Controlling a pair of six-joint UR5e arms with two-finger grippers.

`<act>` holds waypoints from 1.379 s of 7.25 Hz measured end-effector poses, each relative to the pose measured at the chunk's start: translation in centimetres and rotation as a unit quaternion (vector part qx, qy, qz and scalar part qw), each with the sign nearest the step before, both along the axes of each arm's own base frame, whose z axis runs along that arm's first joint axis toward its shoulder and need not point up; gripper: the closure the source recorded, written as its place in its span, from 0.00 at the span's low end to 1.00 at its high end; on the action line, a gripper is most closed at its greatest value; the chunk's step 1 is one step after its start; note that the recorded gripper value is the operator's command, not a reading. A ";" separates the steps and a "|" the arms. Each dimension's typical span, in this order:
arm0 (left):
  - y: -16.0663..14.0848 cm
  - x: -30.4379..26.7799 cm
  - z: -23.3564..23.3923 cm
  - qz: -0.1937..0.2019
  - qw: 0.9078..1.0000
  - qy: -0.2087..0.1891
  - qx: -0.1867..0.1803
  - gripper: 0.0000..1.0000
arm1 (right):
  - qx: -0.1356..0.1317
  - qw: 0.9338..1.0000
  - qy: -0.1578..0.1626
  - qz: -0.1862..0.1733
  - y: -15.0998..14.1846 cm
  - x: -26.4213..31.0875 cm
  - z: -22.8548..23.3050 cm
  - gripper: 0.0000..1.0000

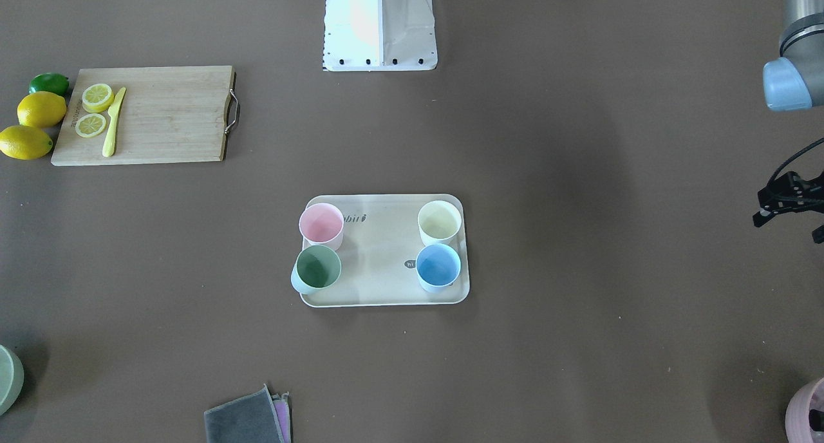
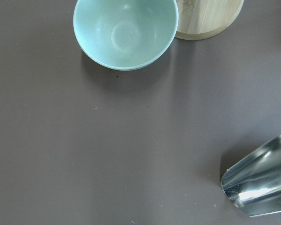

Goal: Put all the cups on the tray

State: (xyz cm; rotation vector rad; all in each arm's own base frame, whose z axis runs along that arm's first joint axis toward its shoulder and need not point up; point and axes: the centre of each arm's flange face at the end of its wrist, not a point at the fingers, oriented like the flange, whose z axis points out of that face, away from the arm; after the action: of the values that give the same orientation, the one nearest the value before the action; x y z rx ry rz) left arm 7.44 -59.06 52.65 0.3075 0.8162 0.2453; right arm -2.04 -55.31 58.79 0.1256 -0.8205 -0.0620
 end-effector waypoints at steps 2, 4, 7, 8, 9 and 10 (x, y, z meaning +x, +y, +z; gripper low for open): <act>2.9 -3.8 2.0 -0.013 1.000 -0.006 -0.018 0.02 | 0.001 1.000 0.002 0.003 0.6 1.1 0.7 0.00; 5.9 -5.5 1.9 0.003 0.999 -0.020 -0.031 0.02 | 0.002 1.000 0.003 0.003 0.8 1.2 0.8 0.00; 9.3 -7.1 4.9 0.034 0.996 -0.046 -0.061 0.02 | 0.003 1.000 0.002 0.003 0.8 1.2 0.8 0.00; 10.0 -7.3 6.0 0.036 0.996 -0.047 -0.068 0.02 | 0.004 1.000 0.002 0.003 0.8 1.2 0.8 0.00; 10.5 -7.5 6.5 0.036 0.996 -0.046 -0.071 0.02 | 0.005 1.000 0.002 0.003 0.8 1.2 0.7 0.00; 10.6 -7.6 7.1 0.034 0.996 -0.046 -0.075 0.02 | 0.005 1.000 0.002 0.003 0.8 1.2 0.7 0.00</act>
State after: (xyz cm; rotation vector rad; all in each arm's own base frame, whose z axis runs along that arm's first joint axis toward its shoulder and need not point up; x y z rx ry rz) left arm -0.16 -48.42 59.79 0.1255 0.7506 0.2588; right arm -0.86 -54.55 59.53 0.1371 -0.8151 -0.0607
